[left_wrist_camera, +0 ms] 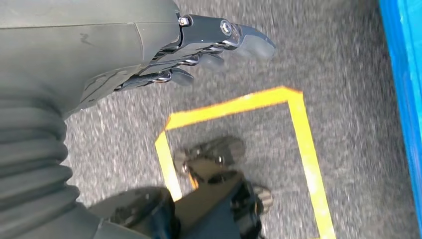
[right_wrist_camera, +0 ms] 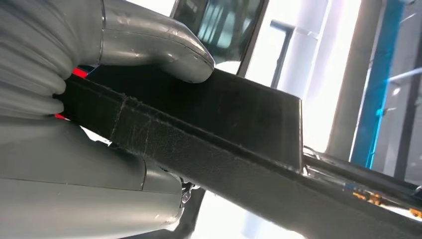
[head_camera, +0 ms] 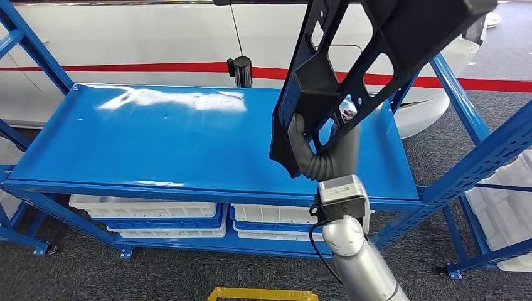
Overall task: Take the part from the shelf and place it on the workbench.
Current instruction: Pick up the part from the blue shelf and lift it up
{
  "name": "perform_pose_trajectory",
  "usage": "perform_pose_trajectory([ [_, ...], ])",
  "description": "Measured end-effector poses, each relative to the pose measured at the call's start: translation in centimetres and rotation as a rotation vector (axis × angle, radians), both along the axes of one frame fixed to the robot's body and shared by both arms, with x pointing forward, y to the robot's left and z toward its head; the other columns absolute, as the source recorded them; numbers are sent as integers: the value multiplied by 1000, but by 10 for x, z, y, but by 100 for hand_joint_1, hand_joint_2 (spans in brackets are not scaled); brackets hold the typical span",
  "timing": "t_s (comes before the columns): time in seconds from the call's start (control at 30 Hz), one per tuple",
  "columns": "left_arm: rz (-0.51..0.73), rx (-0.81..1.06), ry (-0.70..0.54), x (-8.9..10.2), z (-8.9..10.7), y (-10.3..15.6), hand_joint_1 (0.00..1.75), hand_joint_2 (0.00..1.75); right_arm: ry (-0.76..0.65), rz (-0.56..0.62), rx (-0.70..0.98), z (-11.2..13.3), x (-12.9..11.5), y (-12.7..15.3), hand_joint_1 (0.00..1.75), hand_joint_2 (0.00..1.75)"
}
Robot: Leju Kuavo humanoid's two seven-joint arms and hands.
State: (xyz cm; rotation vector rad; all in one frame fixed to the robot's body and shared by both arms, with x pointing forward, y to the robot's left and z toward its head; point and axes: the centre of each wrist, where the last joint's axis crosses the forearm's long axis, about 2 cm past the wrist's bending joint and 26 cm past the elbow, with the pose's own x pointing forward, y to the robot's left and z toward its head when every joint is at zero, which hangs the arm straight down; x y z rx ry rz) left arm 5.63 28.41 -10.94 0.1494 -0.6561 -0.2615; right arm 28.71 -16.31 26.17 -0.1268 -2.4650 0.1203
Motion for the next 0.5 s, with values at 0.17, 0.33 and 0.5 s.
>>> perform_pose_trajectory([
  [0.17,44,-1,9,-1,0,1,0,175,34,85,22,-5,-10,-9,175,175],
  [0.33,65,2,17,-2,0,2,0,175,51,96,37,-11,-19,-11,175,175],
  [0.5,73,1,18,-3,0,2,0,175,52,97,39,-12,-22,-13,175,175],
])
